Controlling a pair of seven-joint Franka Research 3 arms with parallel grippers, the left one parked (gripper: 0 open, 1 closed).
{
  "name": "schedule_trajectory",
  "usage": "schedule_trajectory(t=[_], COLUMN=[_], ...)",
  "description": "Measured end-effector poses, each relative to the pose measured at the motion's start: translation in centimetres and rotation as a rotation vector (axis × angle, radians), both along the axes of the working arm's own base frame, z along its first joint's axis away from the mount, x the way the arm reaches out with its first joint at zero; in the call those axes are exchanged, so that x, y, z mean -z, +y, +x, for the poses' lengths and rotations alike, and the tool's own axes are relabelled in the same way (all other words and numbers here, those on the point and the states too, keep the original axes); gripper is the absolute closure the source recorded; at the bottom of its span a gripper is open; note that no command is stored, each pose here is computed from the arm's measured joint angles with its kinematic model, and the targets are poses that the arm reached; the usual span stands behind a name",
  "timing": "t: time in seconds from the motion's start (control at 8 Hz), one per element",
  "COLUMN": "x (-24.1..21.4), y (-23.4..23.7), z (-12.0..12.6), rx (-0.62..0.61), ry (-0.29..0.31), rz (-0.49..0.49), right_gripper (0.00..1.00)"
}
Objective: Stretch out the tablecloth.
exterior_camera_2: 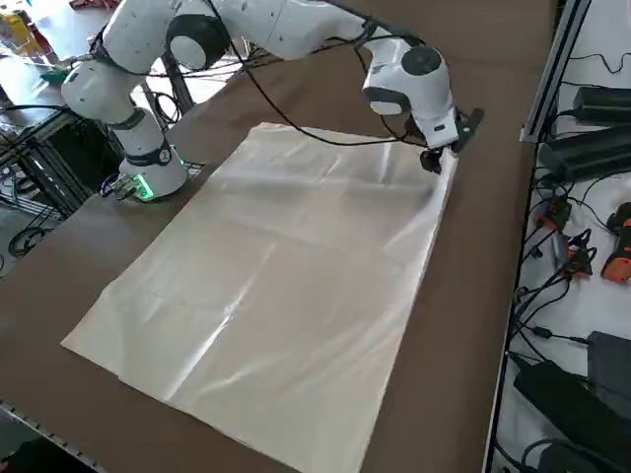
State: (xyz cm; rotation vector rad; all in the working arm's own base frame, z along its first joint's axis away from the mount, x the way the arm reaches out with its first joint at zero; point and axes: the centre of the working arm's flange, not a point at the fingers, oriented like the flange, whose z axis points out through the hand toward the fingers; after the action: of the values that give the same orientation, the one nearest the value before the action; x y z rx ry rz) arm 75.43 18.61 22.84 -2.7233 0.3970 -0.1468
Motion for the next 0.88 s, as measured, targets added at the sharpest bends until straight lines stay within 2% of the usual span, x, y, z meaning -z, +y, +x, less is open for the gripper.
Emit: schedule_trajectory(t=[0.25,0.5,0.62,0.75,0.88], x=[-1.7,-1.5,-1.0,-0.2,0.6], y=[-1.1,-2.8,-3.8,-5.0,-6.0], z=[-1.8,-5.0,-6.7,-8.3,-9.7], rx=[-0.046,-0.057,-0.073,-0.082,-0.1], ry=[0.05,0.113,0.142,0.173,0.199], rz=[-0.072,-0.118,-0.135,-0.148,-0.161], right_gripper=[0.01,0.16,0.37,0.47,0.53])
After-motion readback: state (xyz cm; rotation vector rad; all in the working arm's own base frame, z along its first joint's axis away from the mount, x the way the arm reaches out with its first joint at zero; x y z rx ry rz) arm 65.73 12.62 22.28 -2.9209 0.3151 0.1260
